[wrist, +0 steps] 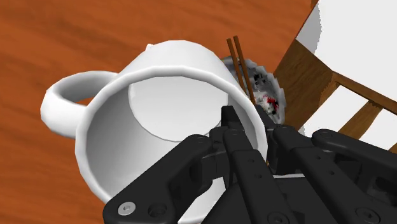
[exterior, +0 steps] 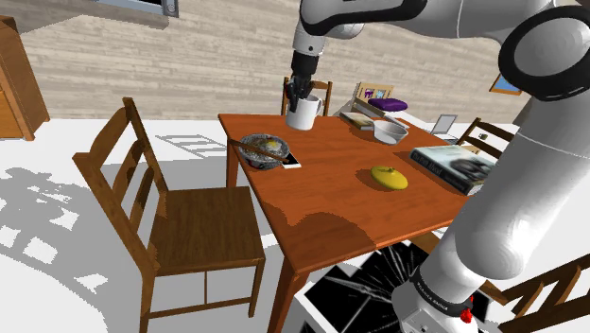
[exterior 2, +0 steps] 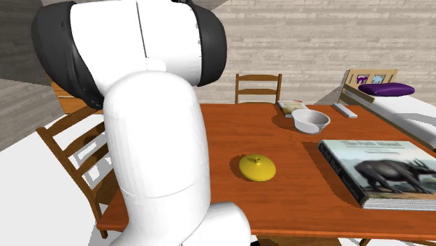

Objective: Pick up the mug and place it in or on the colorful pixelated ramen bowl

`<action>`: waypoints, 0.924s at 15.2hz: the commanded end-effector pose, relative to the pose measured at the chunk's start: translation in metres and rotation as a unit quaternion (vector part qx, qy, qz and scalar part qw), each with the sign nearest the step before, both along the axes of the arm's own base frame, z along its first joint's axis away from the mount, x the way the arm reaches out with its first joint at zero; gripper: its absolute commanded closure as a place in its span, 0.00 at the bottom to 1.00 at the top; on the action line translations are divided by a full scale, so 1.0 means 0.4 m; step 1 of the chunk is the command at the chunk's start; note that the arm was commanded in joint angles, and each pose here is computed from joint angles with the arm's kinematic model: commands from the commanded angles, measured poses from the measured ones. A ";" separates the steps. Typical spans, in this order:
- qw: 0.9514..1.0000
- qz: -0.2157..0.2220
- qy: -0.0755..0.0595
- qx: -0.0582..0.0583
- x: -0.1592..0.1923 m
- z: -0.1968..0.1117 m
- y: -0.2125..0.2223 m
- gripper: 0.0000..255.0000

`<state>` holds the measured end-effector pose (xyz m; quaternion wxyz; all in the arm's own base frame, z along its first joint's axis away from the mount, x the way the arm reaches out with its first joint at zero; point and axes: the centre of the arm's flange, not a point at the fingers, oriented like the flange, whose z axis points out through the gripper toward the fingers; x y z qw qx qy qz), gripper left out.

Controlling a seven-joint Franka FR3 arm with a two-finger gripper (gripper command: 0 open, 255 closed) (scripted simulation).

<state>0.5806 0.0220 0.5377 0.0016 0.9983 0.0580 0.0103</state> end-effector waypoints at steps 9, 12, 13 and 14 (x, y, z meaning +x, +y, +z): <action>1.000 0.000 0.000 0.000 0.203 -0.011 0.146 1.00; 1.000 0.000 0.000 0.000 0.203 -0.051 0.146 1.00; 1.000 0.000 0.000 0.000 0.203 -0.064 0.146 1.00; 1.000 0.000 0.000 0.000 0.203 -0.077 0.146 1.00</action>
